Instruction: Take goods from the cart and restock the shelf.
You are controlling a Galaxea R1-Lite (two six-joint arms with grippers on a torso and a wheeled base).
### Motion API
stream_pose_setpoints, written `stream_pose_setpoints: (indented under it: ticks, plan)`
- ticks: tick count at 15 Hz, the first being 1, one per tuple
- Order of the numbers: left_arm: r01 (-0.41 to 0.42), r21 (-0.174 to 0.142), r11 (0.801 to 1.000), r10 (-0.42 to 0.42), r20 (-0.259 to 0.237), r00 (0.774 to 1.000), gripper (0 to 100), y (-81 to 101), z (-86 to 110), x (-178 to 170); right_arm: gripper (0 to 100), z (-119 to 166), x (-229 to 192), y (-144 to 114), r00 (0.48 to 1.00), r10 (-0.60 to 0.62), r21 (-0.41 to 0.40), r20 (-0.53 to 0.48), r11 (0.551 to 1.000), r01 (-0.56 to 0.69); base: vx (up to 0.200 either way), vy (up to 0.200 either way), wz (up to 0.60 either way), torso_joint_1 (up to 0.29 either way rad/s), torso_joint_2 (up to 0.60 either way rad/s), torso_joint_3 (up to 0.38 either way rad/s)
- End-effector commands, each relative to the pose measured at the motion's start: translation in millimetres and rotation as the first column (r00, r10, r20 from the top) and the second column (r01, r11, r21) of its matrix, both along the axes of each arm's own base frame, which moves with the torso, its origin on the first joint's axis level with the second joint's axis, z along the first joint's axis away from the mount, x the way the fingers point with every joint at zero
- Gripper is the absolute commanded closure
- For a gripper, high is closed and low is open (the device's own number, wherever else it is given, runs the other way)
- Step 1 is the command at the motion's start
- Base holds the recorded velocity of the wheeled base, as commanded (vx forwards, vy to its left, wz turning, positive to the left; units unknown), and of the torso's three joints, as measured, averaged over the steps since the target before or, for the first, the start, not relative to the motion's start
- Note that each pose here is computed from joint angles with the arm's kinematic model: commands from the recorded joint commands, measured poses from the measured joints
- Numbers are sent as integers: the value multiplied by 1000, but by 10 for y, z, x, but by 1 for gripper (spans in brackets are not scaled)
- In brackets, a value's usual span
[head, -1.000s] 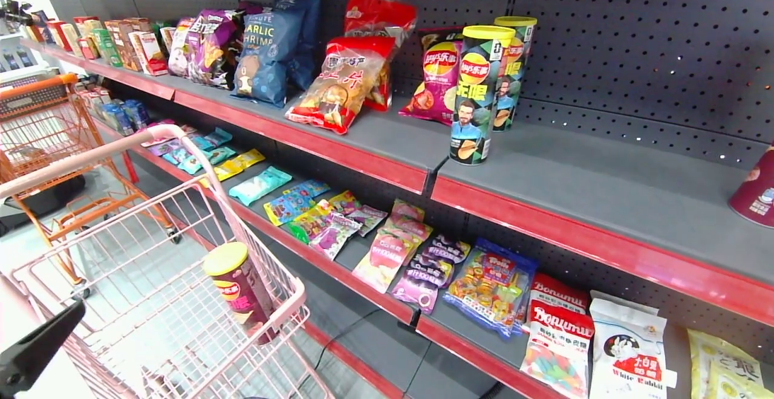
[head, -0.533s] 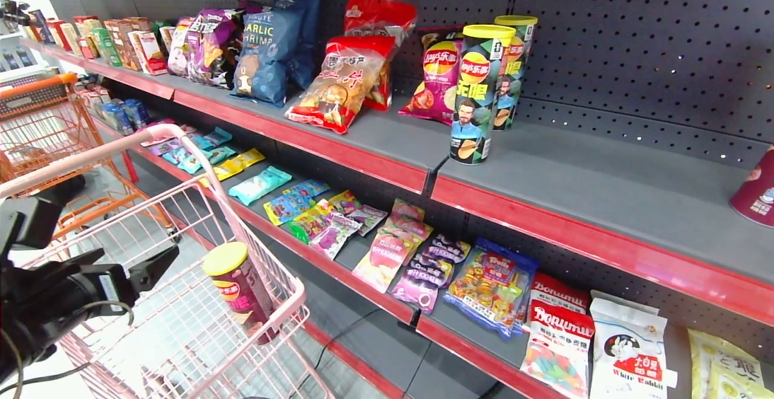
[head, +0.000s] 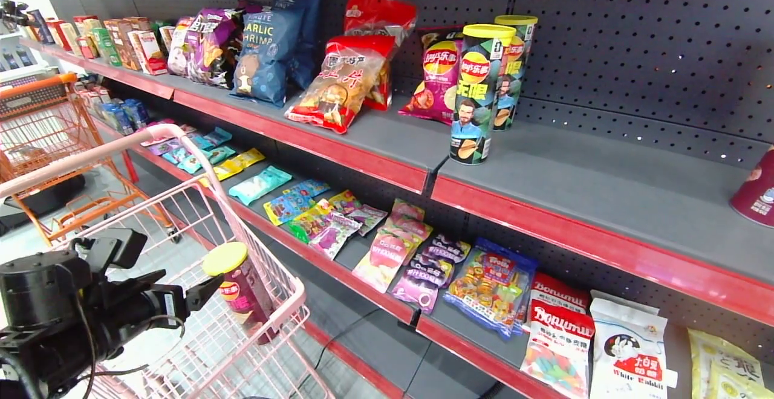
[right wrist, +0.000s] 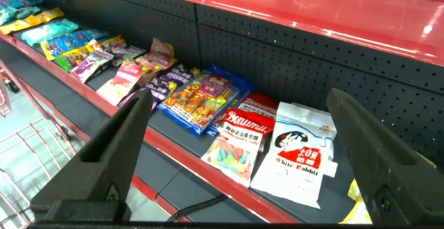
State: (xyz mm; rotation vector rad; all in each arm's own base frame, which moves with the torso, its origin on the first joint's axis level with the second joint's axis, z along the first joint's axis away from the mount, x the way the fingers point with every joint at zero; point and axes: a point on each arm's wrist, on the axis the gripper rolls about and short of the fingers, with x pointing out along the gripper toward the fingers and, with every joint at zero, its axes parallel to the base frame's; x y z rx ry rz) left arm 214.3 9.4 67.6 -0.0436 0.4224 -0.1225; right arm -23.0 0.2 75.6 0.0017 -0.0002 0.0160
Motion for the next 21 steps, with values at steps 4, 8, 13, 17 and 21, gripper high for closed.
stream_pose_setpoints:
  ticks: [4,8,13,17,21]
  plan:
    - [49,-6,999,-50,-83,995,0,-1,-398,131,0,1,0,0,1000,1,0,0,1000,-1,0,0,0,0,0,0]
    - [64,-1,998,-64,-81,995,0,2,-585,223,0,-3,2,0,1000,2,0,-2,1000,-2,0,0,0,0,0,0]
    - [88,-9,996,-88,-37,995,0,3,-603,396,0,1,0,0,1000,1,0,0,1000,-1,0,0,0,0,0,0]
    - [114,-12,993,-114,-22,993,0,-38,-635,488,0,1,0,0,1000,1,-2,0,1000,-1,0,0,0,0,0,0]
    - [142,-9,990,-142,1,990,0,-101,-661,601,0,1,0,1,1000,2,-2,0,1000,-2,0,0,0,0,0,0]
